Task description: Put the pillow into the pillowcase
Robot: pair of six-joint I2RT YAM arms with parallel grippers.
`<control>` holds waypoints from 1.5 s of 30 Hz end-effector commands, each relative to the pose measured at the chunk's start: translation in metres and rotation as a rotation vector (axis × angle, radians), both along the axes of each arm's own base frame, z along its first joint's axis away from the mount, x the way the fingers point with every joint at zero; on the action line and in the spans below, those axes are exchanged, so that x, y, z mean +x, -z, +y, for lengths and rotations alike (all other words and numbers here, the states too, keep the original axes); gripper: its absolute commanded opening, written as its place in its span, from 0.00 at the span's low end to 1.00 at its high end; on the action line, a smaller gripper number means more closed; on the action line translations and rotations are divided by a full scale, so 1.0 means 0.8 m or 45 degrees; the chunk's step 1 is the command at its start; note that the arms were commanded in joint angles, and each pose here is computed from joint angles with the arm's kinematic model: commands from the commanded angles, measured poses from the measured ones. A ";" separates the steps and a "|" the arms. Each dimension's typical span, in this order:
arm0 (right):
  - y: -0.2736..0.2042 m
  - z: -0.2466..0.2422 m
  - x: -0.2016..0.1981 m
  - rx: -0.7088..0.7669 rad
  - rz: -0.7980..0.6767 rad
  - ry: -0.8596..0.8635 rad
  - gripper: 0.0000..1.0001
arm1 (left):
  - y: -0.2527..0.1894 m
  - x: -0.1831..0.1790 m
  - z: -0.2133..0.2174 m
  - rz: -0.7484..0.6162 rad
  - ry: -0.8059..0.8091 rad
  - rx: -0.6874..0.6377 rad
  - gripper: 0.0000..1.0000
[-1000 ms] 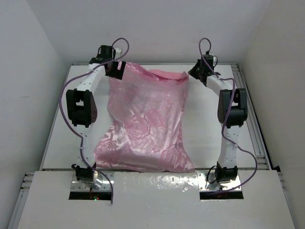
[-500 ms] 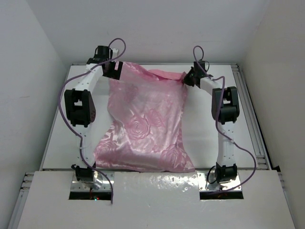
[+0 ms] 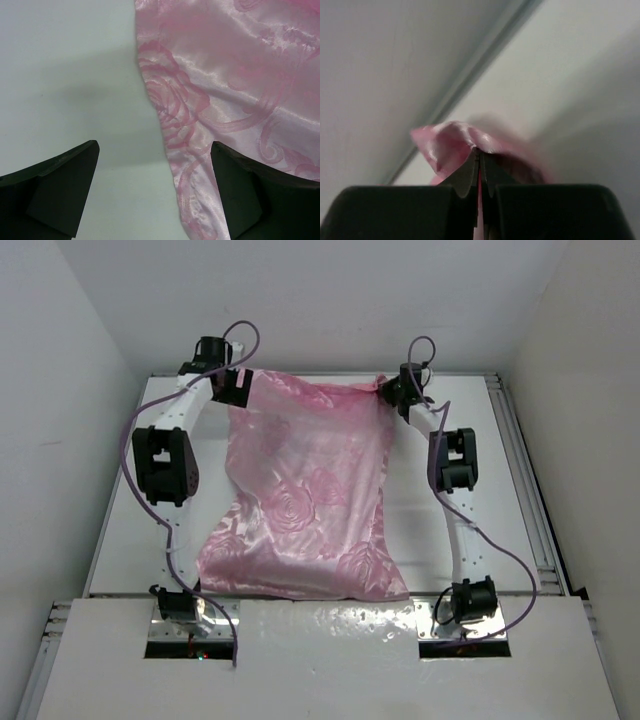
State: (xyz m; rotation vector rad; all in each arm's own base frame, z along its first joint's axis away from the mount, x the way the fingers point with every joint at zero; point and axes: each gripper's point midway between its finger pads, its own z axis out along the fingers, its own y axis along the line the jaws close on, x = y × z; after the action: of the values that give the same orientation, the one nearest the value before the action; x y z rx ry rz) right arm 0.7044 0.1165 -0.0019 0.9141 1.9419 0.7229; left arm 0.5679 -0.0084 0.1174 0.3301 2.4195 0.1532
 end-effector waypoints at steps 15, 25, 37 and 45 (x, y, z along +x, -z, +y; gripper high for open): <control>-0.144 -0.105 -0.042 -0.309 -0.117 -0.117 0.55 | -0.018 -0.014 -0.012 0.012 0.084 -0.138 1.00; -0.085 0.005 -0.251 -0.075 0.163 -0.539 0.95 | 0.037 -0.040 -0.015 0.172 0.117 -0.509 1.00; -0.039 0.027 -0.233 0.129 0.272 -0.484 0.26 | 0.122 -0.040 -0.062 0.348 0.177 -0.711 0.39; -0.079 0.003 -0.142 0.063 0.218 -0.392 0.01 | 0.085 0.040 -0.055 0.063 0.090 -0.643 0.00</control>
State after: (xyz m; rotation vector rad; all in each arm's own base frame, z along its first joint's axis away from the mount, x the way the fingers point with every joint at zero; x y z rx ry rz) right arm 0.5652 0.1417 0.0441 0.6925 2.3140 0.9869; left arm 0.5574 -0.0568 0.0201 0.2148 2.5299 -0.6083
